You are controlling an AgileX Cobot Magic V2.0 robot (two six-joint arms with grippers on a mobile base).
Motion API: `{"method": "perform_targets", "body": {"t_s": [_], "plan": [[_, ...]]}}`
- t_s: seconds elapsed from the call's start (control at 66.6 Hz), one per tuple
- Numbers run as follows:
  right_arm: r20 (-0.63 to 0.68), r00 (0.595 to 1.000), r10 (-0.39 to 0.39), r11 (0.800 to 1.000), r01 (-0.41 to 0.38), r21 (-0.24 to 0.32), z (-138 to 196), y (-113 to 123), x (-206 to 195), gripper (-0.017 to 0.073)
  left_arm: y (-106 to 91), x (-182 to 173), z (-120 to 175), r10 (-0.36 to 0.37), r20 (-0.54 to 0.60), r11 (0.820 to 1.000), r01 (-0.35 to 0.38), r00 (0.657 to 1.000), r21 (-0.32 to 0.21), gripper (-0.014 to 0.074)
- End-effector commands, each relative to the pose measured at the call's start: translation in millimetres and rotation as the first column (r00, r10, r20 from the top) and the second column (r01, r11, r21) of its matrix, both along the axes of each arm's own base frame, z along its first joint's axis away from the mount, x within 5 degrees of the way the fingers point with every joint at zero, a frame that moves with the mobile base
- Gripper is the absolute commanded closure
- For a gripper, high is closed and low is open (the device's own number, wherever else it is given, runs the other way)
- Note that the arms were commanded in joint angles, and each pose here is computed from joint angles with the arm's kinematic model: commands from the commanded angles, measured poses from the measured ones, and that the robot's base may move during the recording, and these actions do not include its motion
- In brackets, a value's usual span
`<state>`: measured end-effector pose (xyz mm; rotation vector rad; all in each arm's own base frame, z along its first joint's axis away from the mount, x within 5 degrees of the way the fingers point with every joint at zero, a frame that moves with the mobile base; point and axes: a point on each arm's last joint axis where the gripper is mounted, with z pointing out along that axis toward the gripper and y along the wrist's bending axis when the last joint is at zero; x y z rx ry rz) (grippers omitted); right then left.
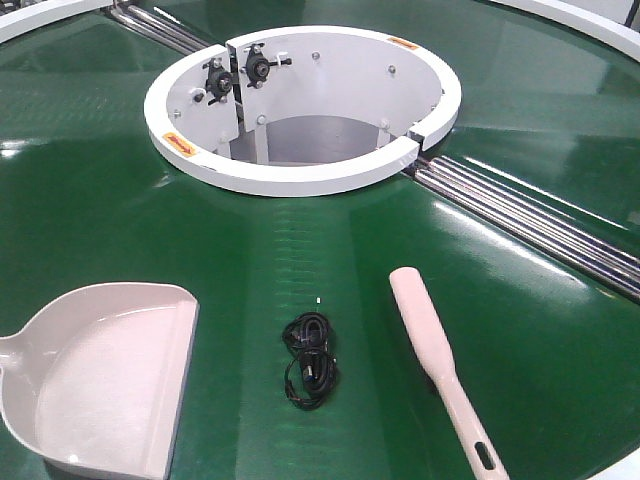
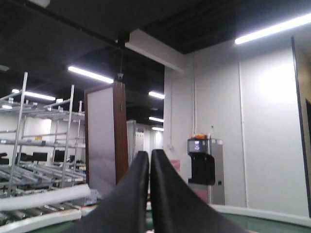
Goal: Clean and inspect green conveyor with broom and dustpan
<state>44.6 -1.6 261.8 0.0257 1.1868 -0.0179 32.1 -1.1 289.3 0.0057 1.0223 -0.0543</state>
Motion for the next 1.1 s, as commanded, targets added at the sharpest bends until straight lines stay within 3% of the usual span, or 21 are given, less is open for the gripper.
{"method": "perform_targets", "body": {"t_s": [0.0,0.045,0.195,0.285,0.39,0.51,0.706,0.781,0.886,0.991,1.081], "plan": [[0.097,0.995,0.004,0.997,0.003,-0.080,43.0,2.5,-8.1,0.0564,0.6,-16.6,43.9,-0.004,0.089,1.000,0.005,0.996,-0.012,0.0616],[0.099,0.995,0.006,0.993,0.006,-0.121,58.5,3.5,-8.9,0.0564,0.8,-21.2,61.7,-0.003,0.094,1.000,0.004,0.996,-0.012,0.0616],[0.020,1.000,-0.004,0.991,0.006,-0.136,100.0,2.9,1.2,0.0564,0.3,-11.9,107.3,0.031,-0.020,0.998,-0.030,0.999,0.052,0.0616],[-0.088,0.996,-0.022,0.991,0.009,-0.137,119.5,1.5,18.5,0.0561,0.0,5.3,127.9,0.027,-0.102,0.999,-0.023,0.994,0.044,0.0615],[-0.198,0.980,-0.031,0.992,0.005,-0.130,134.7,0.6,43.6,0.0549,-0.7,31.9,142.0,0.025,-0.215,0.999,-0.017,0.976,0.042,0.0605],[-0.280,0.960,-0.025,0.993,-0.007,-0.114,138.8,0.8,73.0,0.0489,-1.4,61.5,144.2,0.029,-0.361,0.999,-0.012,0.932,0.048,0.0552],[-0.349,0.937,0.007,0.998,-0.027,-0.051,129.6,1.8,98.5,0.0224,-2.5,86.6,131.4,0.022,-0.501,0.999,-0.001,0.865,0.043,0.0352],[-0.360,0.933,0.009,0.999,-0.027,-0.047,128.2,1.8,100.5,0.0067,-2.6,88.1,127.1,0.028,-0.539,0.999,0.001,0.842,0.054,0.0237],[-0.361,0.932,0.030,1.000,-0.028,0.009,127.6,1.9,100.6,-0.0085,-2.5,88.0,124.4,0.044,-0.562,0.997,0.003,0.826,0.082,0.0062],[-0.371,0.928,0.035,0.999,-0.027,0.027,126.5,1.8,100.6,-0.0157,-2.5,88.3,123.1,0.044,-0.574,0.997,0.004,0.818,0.083,-0.0073],[-0.437,0.899,0.029,0.999,-0.019,0.028,124.6,1.2,99.3,-0.0154,-2.5,90.8,121.1,0.047,-0.589,0.996,0.005,0.807,0.086,-0.0120]]}}
